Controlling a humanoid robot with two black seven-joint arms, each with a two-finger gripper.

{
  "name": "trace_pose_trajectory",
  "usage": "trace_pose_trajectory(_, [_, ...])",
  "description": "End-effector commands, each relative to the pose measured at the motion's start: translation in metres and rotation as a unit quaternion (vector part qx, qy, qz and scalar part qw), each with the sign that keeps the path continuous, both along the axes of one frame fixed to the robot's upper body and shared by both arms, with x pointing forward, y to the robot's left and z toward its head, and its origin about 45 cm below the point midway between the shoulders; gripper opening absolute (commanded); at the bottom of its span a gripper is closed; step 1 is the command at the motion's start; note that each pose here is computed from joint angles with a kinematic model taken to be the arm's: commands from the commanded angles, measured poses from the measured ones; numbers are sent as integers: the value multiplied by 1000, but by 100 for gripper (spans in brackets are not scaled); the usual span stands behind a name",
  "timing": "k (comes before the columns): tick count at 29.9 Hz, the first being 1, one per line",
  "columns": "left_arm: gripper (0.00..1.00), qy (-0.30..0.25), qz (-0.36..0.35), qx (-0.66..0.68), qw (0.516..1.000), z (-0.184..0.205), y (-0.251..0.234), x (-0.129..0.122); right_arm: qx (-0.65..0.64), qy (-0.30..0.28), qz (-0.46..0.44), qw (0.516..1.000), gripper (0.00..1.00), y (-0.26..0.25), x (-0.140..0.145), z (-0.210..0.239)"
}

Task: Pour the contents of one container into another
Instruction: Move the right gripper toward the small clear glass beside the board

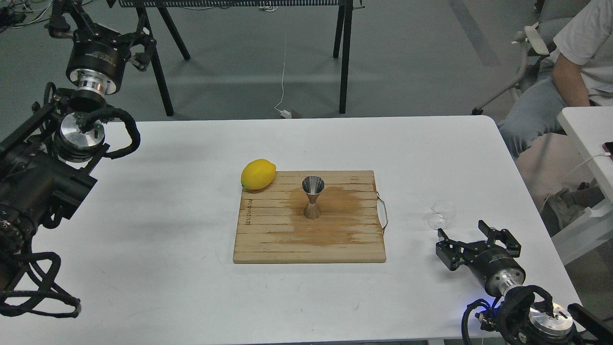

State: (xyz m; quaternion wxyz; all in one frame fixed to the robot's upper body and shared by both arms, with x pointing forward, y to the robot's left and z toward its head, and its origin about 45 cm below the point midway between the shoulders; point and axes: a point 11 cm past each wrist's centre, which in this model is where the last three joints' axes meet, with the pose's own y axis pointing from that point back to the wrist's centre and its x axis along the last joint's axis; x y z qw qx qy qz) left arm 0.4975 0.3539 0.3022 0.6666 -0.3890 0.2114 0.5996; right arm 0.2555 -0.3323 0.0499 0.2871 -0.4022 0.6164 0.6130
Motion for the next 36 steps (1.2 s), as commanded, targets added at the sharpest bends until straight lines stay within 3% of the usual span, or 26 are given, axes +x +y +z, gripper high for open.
trace_pose_trajectory(1, [100,-1,3,-2,1000,-2,0,-1,-3,17,3,1000,98,2,4,0])
trace_pose_trajectory(19, [100,-11,3,-10,1000,-5,-5,-2,-4,-1,9,1000,98,14,44,14])
trace_pose_trajectory(36, [100,-11,3,-12,1000,-4,-6,-2,6,11,6,1000,93,26,47,-1])
